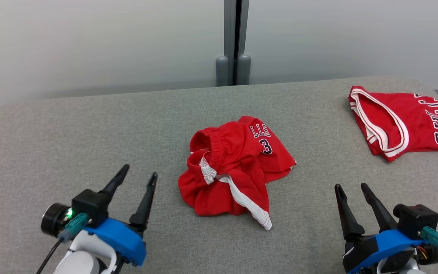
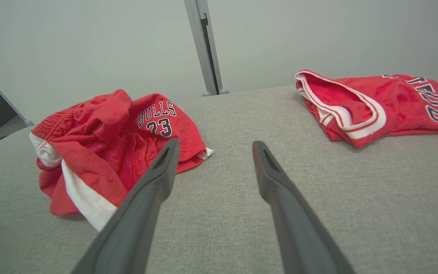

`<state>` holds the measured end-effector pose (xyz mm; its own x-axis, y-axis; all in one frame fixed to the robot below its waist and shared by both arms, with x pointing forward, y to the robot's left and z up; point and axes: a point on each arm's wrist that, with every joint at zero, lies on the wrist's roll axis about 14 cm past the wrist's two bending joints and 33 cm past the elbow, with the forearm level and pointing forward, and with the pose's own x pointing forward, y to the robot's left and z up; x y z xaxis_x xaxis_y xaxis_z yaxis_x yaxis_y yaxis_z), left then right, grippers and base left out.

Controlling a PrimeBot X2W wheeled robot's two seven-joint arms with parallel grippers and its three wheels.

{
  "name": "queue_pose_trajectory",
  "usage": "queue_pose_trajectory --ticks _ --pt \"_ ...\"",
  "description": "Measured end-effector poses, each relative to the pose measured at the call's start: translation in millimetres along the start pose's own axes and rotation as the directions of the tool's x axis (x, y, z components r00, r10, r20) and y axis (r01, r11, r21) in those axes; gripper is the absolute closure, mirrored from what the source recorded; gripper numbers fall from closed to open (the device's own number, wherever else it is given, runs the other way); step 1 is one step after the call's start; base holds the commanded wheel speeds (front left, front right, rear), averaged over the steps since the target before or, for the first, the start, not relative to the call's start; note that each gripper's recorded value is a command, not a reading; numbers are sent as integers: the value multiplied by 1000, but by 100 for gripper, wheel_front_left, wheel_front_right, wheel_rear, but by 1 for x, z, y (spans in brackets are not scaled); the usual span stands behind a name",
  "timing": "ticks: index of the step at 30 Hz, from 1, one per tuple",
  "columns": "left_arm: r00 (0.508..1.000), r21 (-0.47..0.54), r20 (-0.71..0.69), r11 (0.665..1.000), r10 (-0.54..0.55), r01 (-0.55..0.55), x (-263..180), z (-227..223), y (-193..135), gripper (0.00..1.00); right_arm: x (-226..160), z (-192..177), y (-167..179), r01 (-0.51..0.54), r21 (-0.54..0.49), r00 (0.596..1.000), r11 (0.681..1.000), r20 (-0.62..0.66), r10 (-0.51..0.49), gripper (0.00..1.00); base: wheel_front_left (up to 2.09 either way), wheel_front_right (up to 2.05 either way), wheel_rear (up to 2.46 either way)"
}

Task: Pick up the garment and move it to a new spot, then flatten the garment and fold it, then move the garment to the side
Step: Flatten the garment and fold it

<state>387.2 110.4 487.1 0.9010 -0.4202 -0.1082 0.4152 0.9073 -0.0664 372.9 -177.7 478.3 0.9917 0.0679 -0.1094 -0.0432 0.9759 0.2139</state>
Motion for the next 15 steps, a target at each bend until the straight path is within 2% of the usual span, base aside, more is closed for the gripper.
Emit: queue_pose_trajectory --ticks 7,11,15 --pt "955 69 -178 965 -236 252 39 -27 -49 0 6 -7 -6 16 4 1000 1000 -22 -16 0 0 0 0" --pt "909 155 -262 916 -323 370 57 -40 -70 0 9 -11 -13 37 7 999 999 -29 -37 0 0 0 0" --pt "844 202 -369 853 -389 482 63 -60 -83 0 10 -15 -21 61 6 997 998 -41 -60 0 0 0 0"
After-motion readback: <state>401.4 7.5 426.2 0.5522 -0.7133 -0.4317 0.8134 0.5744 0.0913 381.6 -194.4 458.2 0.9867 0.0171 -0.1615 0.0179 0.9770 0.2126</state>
